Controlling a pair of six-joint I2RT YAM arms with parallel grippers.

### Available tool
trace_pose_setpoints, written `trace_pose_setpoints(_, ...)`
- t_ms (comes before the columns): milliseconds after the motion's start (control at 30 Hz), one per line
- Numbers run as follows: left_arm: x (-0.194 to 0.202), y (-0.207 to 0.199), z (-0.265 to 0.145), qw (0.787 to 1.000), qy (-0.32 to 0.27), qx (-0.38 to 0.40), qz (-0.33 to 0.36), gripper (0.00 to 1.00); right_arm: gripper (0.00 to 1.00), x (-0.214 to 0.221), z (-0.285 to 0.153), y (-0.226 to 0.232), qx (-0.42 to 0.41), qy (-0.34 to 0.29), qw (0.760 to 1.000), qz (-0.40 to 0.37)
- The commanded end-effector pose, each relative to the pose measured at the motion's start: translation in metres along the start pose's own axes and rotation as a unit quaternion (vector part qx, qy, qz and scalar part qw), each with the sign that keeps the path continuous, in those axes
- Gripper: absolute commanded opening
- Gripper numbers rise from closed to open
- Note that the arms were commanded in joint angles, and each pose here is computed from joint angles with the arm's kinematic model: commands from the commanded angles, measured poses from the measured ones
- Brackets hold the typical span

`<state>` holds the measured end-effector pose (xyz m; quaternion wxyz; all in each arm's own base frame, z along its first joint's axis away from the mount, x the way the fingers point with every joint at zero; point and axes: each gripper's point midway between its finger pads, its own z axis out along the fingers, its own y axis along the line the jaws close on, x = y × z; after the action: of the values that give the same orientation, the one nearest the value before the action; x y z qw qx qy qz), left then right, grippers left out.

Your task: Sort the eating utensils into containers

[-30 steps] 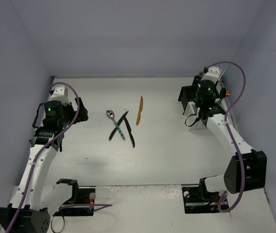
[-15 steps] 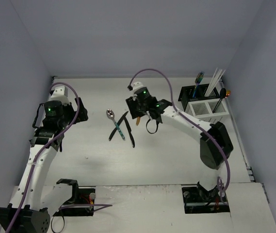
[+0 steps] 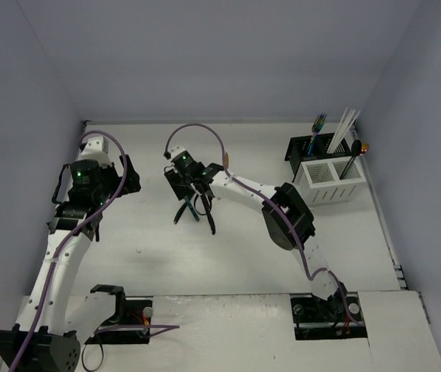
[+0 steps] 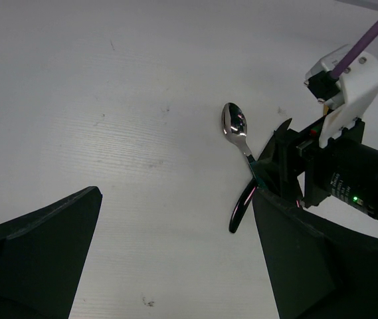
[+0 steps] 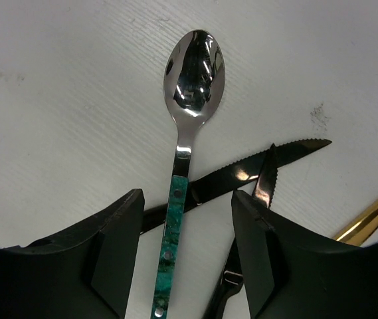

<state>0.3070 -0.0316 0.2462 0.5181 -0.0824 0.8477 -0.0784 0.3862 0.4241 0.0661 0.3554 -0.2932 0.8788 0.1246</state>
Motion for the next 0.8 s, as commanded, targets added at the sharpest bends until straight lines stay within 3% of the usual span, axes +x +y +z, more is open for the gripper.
trace_pose_setpoints(0, -0.017, -0.002, -0.001, 0.999, -0.030, 0.003, -0.010, 0.97, 0.52, -0.029, 0.008, 0.001, 0.007, -0.034, 0.999, 0.003)
trace_pose_setpoints(367, -0.018, -0.001, -0.002, 0.999, -0.032, 0.003, -0.011, 0.97, 0.48, -0.016, 0.042, 0.005, 0.006, -0.019, 1.000, -0.003)
trace_pose_setpoints(500, -0.018, -0.001, -0.002, 0.999, -0.032, 0.004, -0.011, 0.97, 0.32, -0.009, 0.048, 0.006, 0.005, -0.012, 1.000, -0.004)
trace_pose_setpoints(633, -0.018, -0.001, -0.002, 0.999, -0.033, 0.003, -0.012, 0.97, 0.06, -0.009, 0.049, 0.005, 0.006, -0.012, 1.000, -0.004)
trace_pose_setpoints(767, -0.018, 0.000, -0.001, 0.999, -0.031, 0.003, -0.012, 0.97, 0.00, -0.036, 0.032, 0.005, 0.003, -0.041, 0.999, -0.004)
